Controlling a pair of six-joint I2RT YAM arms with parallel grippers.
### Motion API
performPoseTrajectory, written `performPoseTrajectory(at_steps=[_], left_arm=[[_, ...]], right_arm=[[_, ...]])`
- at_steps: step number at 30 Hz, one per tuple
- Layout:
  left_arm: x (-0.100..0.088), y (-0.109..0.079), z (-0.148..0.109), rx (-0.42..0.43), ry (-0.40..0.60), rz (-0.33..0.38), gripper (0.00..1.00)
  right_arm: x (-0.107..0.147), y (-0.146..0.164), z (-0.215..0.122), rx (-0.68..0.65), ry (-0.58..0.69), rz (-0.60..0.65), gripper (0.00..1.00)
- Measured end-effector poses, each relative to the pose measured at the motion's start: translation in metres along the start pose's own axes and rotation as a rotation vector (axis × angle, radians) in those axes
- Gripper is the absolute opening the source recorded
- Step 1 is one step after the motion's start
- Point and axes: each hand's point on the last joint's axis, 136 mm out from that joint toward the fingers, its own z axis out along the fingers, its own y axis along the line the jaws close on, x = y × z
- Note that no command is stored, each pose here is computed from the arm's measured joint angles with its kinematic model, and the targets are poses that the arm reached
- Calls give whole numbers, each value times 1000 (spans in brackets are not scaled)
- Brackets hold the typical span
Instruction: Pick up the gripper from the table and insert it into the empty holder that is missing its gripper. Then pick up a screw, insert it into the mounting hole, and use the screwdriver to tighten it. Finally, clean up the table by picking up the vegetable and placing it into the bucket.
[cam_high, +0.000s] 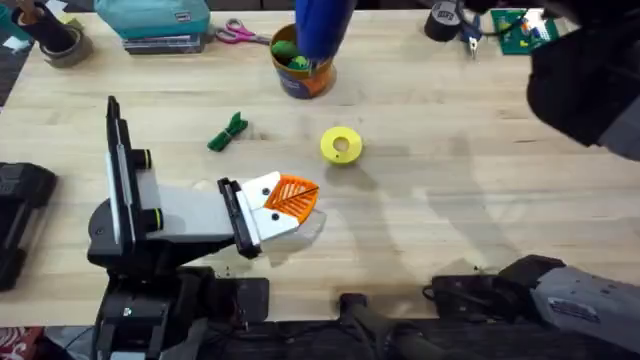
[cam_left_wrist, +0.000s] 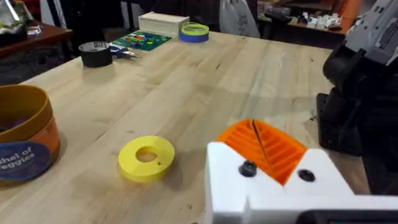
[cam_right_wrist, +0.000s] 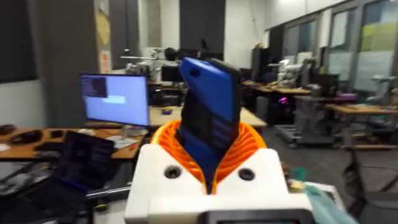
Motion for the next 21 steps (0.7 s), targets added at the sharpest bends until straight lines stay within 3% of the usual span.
performPoseTrajectory(at_steps=[9, 21], left_arm=[[0, 0, 0, 0, 0, 0, 12], [0, 0, 0, 0, 0, -1, 12]], right_arm=[[24, 44, 17, -184, 54, 44, 24], [33, 91, 26, -368, 71, -1, 23]])
